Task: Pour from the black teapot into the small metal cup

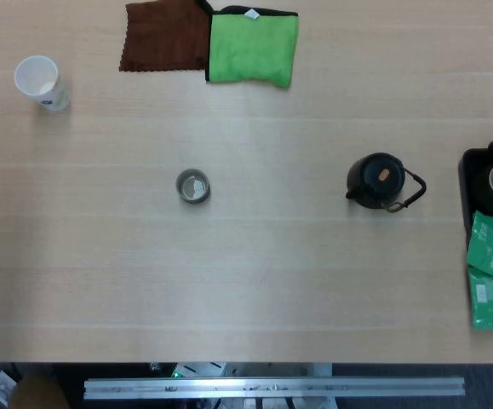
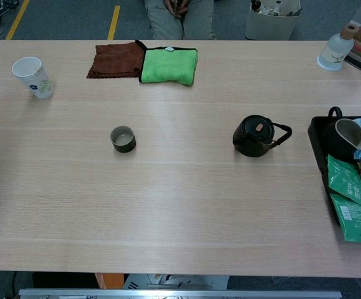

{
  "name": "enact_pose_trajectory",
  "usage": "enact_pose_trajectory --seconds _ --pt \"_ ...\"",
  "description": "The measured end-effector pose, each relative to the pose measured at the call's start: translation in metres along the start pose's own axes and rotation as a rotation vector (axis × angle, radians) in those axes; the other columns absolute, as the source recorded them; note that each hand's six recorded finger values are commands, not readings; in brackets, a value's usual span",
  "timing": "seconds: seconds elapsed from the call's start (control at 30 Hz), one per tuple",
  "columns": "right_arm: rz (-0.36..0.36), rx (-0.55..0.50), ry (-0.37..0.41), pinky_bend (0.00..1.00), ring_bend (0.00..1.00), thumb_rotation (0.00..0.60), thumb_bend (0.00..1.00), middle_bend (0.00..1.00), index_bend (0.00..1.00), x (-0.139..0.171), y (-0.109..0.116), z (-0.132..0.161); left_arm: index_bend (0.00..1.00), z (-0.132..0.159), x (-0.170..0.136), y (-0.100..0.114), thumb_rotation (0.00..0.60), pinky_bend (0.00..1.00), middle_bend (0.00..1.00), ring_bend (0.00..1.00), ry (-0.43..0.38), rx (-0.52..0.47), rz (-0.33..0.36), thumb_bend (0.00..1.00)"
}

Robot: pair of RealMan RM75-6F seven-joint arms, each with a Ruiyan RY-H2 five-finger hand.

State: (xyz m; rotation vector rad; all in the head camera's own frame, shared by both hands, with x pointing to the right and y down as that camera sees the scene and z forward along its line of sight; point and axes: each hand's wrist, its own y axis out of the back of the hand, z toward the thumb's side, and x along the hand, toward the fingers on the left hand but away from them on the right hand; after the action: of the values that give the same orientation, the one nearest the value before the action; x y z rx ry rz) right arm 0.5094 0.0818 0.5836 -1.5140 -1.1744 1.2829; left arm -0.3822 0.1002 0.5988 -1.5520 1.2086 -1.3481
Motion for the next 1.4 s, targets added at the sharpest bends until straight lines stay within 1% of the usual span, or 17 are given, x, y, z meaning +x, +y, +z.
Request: enact_pose_trajectory --seconds 0.33,0.47,0.57,0.73,0.8,0.93,1.03,1.1,1.3,1.4 --pt "0.031 -0.005 0.065 0.00 0.01 0.600 0.00 0.13 0.09 -0.012 -0.001 0.017 0.16 -0.001 -0.002 0.001 0.600 0.16 0.10 0.08 0.000 -0.007 0.000 0.25" --pt "0.071 -0.014 0.088 0.00 0.02 0.600 0.00 0.15 0.10 -0.023 -0.005 0.024 0.16 -0.001 -0.002 0.001 0.600 0.16 0.10 0.08 -0.006 -0.009 -0.001 0.25" --pt "0.111 -0.010 0.125 0.00 0.08 0.600 0.00 0.20 0.16 -0.036 -0.008 0.035 0.16 -0.001 -0.002 0.000 0.600 0.16 0.10 0.08 -0.007 -0.010 -0.007 0.25" --pt "0.162 0.017 0.217 0.00 0.20 0.600 0.00 0.30 0.30 -0.059 -0.015 0.066 0.16 -0.002 -0.003 0.001 0.600 0.16 0.10 0.08 -0.003 -0.015 -0.011 0.25" --pt "0.170 0.028 0.237 0.00 0.24 0.600 0.00 0.34 0.33 -0.064 -0.017 0.073 0.16 -0.002 -0.003 0.002 0.600 0.16 0.10 0.08 -0.002 -0.017 -0.009 0.25" --pt "0.188 0.039 0.271 0.00 0.29 0.600 0.00 0.38 0.38 -0.070 -0.023 0.087 0.16 -0.003 -0.003 0.004 0.600 0.16 0.10 0.08 -0.001 -0.021 -0.007 0.25" --pt "0.235 0.049 0.295 0.00 0.34 0.600 0.00 0.41 0.39 -0.076 -0.037 0.099 0.16 -0.004 -0.003 0.006 0.600 0.16 0.10 0.08 0.001 -0.031 -0.002 0.25" --pt "0.278 0.065 0.314 0.00 0.36 0.600 0.00 0.41 0.40 -0.080 -0.051 0.109 0.16 -0.004 -0.003 0.009 0.600 0.16 0.10 0.08 -0.002 -0.033 0.003 0.25" --pt "0.346 0.094 0.381 0.00 0.37 0.600 0.00 0.42 0.40 -0.088 -0.080 0.143 0.16 -0.004 -0.006 0.013 0.600 0.16 0.10 0.08 -0.009 -0.037 0.009 0.25" --pt "0.363 0.091 0.396 0.00 0.37 0.600 0.00 0.42 0.40 -0.090 -0.088 0.154 0.16 -0.006 -0.007 0.013 0.600 0.16 0.10 0.08 -0.005 -0.038 0.008 0.25"
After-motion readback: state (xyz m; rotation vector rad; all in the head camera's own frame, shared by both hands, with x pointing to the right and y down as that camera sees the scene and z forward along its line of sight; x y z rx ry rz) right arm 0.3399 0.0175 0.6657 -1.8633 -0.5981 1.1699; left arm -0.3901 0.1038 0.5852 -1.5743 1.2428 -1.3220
